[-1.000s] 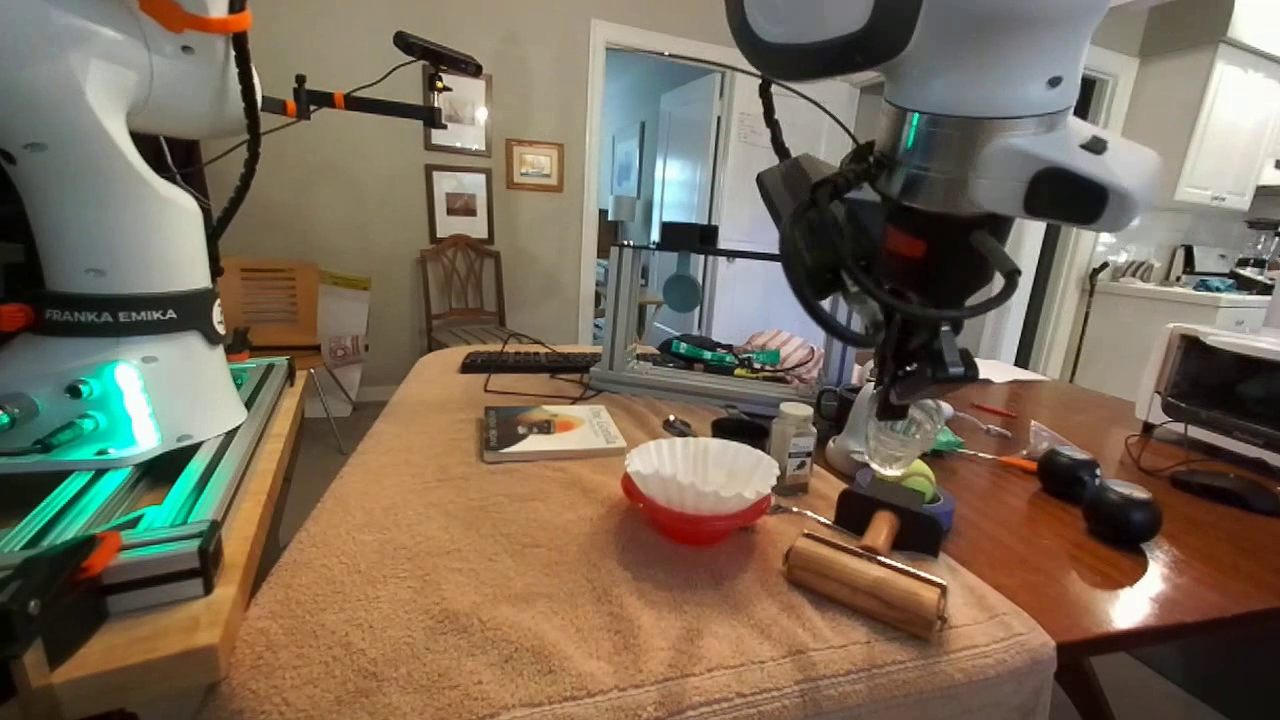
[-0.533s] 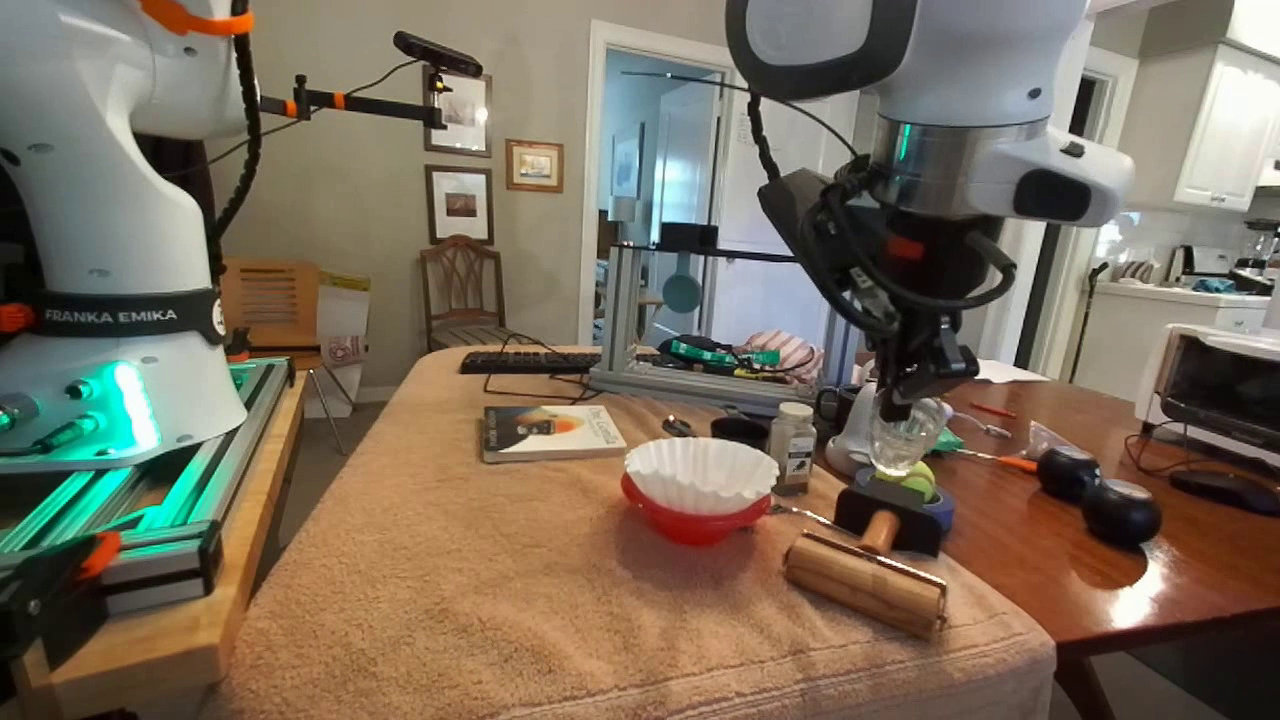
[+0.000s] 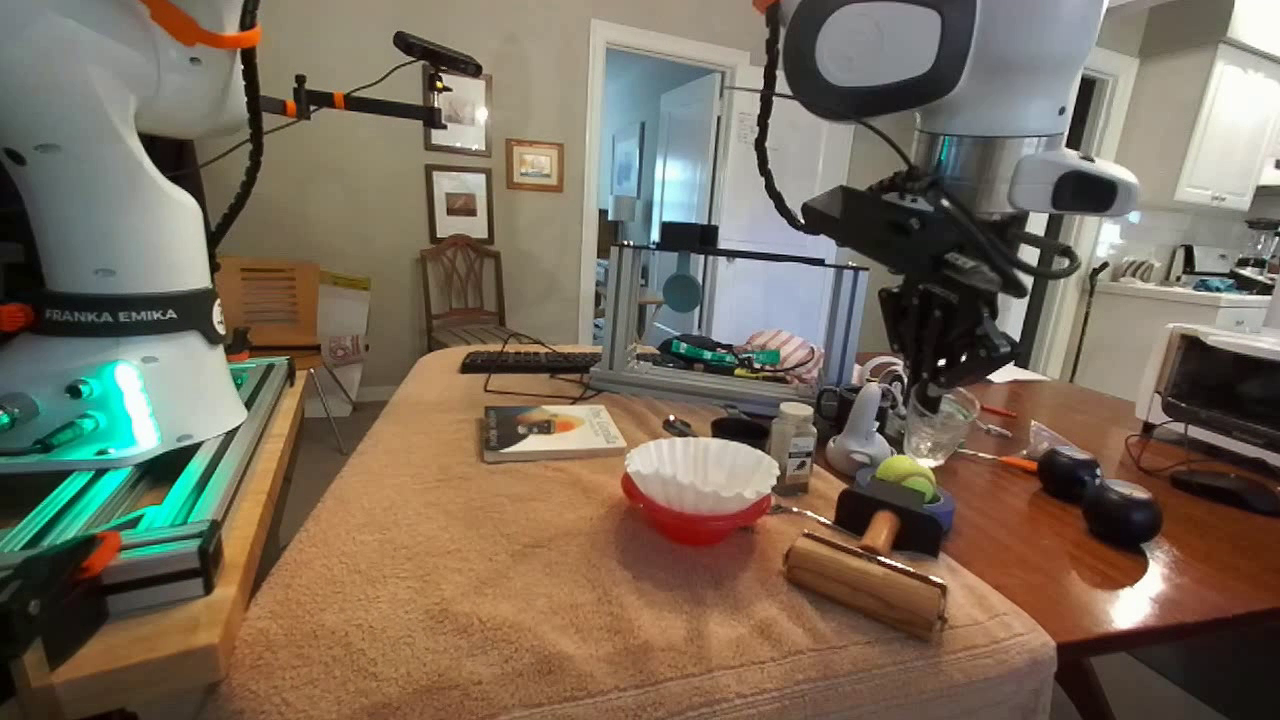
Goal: Put the glass cup upright
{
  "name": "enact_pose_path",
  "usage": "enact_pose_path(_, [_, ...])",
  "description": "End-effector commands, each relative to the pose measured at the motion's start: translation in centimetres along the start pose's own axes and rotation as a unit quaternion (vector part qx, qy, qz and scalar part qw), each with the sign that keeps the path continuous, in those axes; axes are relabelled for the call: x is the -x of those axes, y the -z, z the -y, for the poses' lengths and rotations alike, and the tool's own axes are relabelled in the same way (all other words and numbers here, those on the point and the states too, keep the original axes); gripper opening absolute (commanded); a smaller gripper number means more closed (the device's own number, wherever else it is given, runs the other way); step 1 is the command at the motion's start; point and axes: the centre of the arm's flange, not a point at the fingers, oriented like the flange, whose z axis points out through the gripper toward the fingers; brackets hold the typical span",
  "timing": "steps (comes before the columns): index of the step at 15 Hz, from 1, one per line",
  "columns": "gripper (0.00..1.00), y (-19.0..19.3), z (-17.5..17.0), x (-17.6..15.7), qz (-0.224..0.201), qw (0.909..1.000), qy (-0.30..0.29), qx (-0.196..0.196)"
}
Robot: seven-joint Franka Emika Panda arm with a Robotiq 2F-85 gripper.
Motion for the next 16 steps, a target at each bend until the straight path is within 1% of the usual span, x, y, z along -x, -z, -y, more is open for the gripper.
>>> enact_pose_path(1, [0.02,-1.1,1.4,-6.4,0.023,0.9955,0.07,0.061])
enact_pose_path(3, [0.02,-1.9,2.6,-8.9,0.045,0.9884,0.111,0.094])
enact_pose_path(7, [0.02,-4.5,4.2,-12.4,0.087,0.9692,0.188,0.133])
enact_pose_path(11, [0.02,-8.2,5.3,-15.1,0.106,0.9532,0.241,0.148])
enact_pose_path(13, [0.02,-10.1,5.5,-16.1,0.106,0.9498,0.258,0.142])
enact_pose_path(14, [0.02,-10.9,5.4,-16.6,0.101,0.9499,0.262,0.138])
enact_pose_path(15, [0.02,-11.5,5.1,-16.9,0.101,0.9511,0.262,0.128])
enact_pose_path(16, [0.09,-9.7,7.0,-11.0,0.096,0.9545,0.249,0.133])
